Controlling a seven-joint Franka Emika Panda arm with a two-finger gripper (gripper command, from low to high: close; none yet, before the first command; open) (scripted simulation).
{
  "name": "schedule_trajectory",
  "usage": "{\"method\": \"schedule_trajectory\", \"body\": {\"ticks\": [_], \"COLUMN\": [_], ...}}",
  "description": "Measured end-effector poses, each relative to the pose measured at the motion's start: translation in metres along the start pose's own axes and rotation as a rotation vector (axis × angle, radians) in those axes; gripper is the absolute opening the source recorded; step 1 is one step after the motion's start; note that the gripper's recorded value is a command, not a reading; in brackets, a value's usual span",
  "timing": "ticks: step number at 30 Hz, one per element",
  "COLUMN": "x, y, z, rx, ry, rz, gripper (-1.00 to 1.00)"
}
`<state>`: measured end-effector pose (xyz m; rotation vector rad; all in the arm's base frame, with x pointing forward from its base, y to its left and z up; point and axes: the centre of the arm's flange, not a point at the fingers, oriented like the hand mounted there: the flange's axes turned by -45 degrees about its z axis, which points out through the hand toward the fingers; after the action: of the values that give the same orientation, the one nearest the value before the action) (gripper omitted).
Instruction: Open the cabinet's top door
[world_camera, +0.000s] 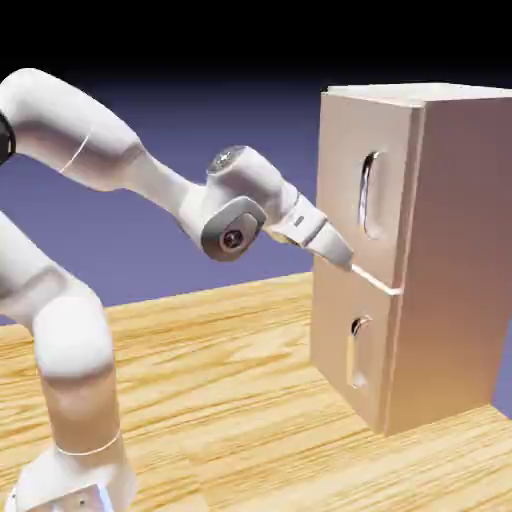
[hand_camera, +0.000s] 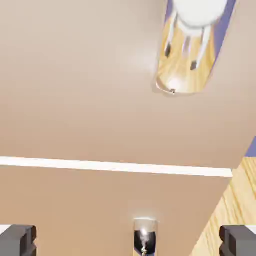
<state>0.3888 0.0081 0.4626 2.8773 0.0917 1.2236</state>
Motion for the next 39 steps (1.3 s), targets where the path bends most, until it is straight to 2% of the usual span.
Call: {"method": "schedule_trajectory", "body": {"ticks": [19, 39], "x": [0.022, 0.016], "y": [-0.032, -0.019], "z": [-0.049, -0.071], "rx": [-0.021, -0.060], "ry": [0.143, 0.395], "rz": [-0.069, -0.058], "gripper": [1.00, 1.00]}}
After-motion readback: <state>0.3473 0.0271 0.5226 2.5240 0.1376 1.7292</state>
